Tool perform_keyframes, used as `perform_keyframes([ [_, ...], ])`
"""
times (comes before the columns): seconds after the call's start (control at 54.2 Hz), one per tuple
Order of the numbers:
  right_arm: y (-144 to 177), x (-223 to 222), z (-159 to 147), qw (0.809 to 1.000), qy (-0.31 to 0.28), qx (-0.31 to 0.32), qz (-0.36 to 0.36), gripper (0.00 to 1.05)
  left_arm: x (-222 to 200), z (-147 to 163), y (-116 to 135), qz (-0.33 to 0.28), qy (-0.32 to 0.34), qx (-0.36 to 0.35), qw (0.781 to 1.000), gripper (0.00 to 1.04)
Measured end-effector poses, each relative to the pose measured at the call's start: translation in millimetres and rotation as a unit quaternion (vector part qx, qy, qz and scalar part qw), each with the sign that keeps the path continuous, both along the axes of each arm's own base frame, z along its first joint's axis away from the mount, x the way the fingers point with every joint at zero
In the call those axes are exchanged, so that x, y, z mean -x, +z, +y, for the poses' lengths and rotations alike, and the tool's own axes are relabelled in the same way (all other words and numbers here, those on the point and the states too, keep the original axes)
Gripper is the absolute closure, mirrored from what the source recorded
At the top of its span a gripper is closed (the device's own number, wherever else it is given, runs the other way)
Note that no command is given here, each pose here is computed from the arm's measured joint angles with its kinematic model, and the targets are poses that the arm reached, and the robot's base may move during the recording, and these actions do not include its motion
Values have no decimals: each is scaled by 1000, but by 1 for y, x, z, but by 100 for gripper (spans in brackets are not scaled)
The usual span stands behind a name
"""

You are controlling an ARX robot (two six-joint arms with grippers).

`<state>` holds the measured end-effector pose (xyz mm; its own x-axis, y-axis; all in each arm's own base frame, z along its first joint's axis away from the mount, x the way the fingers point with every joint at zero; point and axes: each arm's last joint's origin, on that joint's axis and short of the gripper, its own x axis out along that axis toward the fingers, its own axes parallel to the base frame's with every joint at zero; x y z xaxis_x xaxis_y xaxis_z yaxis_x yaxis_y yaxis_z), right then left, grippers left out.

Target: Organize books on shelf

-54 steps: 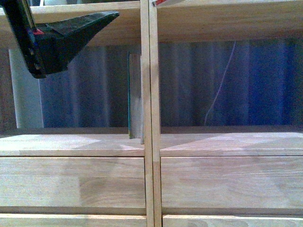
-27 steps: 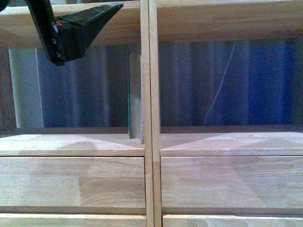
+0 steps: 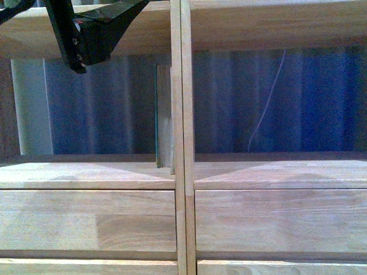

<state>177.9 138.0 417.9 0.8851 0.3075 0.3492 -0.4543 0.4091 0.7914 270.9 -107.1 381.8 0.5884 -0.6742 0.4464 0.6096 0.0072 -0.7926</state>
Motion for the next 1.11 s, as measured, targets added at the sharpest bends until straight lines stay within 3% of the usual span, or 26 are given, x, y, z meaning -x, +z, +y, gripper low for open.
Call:
perform_keyframes([
  [0.535,-1,0,0,1000,3,-5,5,97,1,2,3,-5,22,12,1000,93],
  [0.849,-5,-3,0,1000,0,-8,23,97,4,5,6,-4,21,23,999,98],
  [0.978,-7,-7,-5,999,-34,10,14,77,3,8,6,-5,25,16,1000,98],
  [1.108,-11,-9,-23,990,-127,53,-14,57,-1,16,4,-4,39,-1,999,98],
])
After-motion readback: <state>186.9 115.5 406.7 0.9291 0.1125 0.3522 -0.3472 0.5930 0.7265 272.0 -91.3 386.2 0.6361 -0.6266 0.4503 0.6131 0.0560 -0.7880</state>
